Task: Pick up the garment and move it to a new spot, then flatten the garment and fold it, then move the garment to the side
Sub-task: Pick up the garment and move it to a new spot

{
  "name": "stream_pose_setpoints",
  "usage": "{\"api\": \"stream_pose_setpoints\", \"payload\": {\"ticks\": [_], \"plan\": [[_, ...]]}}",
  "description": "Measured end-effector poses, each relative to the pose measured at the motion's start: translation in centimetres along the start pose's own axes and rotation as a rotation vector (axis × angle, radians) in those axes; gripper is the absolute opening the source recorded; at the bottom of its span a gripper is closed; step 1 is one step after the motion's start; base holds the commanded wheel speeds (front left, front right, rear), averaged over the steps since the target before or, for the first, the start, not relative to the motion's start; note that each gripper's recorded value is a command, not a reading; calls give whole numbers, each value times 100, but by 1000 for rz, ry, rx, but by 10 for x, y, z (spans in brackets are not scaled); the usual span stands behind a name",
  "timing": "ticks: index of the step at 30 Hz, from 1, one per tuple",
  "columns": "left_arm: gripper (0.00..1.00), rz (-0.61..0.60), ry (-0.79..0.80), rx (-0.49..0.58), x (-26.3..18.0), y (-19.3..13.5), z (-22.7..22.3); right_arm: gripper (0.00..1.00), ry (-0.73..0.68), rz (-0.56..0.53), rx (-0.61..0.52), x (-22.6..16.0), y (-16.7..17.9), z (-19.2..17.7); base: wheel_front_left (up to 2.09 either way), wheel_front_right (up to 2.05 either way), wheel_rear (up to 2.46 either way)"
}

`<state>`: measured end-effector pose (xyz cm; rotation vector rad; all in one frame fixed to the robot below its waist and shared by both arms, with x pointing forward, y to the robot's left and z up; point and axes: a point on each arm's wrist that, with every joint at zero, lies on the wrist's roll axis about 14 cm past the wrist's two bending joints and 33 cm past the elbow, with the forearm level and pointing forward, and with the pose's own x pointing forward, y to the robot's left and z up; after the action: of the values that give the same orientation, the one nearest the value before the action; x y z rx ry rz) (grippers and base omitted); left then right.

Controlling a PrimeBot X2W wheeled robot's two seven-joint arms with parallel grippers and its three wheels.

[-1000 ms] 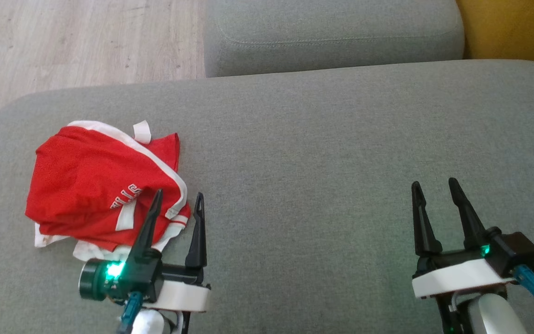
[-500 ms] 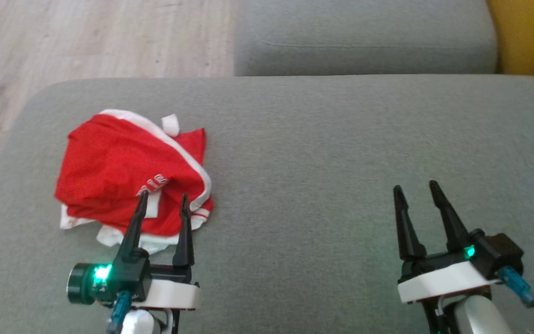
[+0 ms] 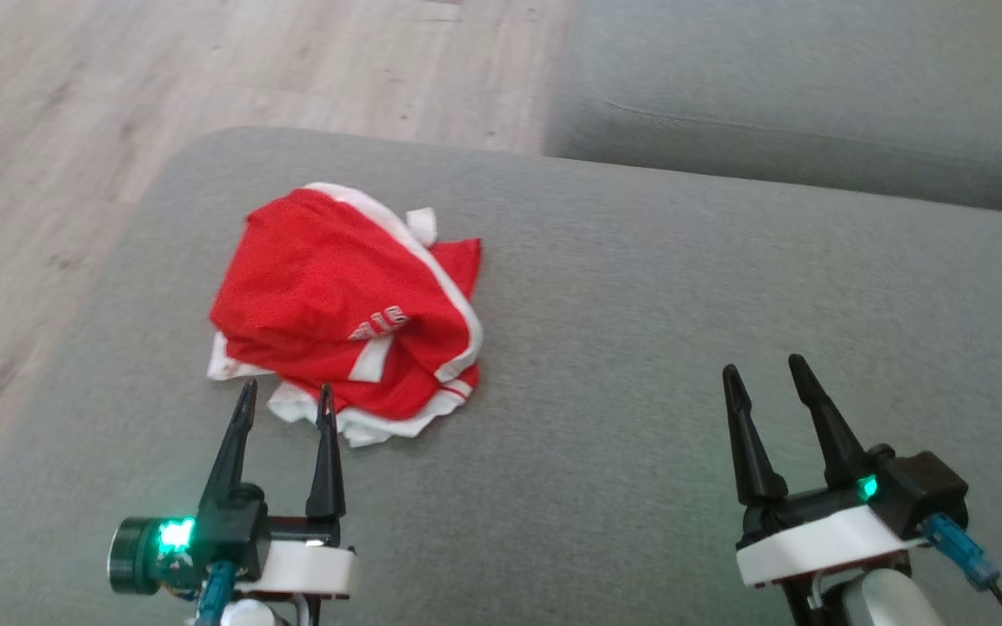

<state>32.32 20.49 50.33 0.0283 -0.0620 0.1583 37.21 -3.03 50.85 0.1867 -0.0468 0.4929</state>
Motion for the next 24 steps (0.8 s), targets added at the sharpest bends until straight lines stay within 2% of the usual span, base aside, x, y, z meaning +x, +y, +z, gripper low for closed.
{"api": "stream_pose_setpoints", "payload": {"ticks": [14,18,24], "plan": [[100,129,2,5,-29,41,-1,100,19,163,18,12,52,-6,0,0,0],[100,145,11,13,-29,48,-3,100,32,170,28,14,54,-11,0,0,0],[100,97,46,46,-18,43,-12,100,60,149,49,17,45,-22,0,0,0]]}}
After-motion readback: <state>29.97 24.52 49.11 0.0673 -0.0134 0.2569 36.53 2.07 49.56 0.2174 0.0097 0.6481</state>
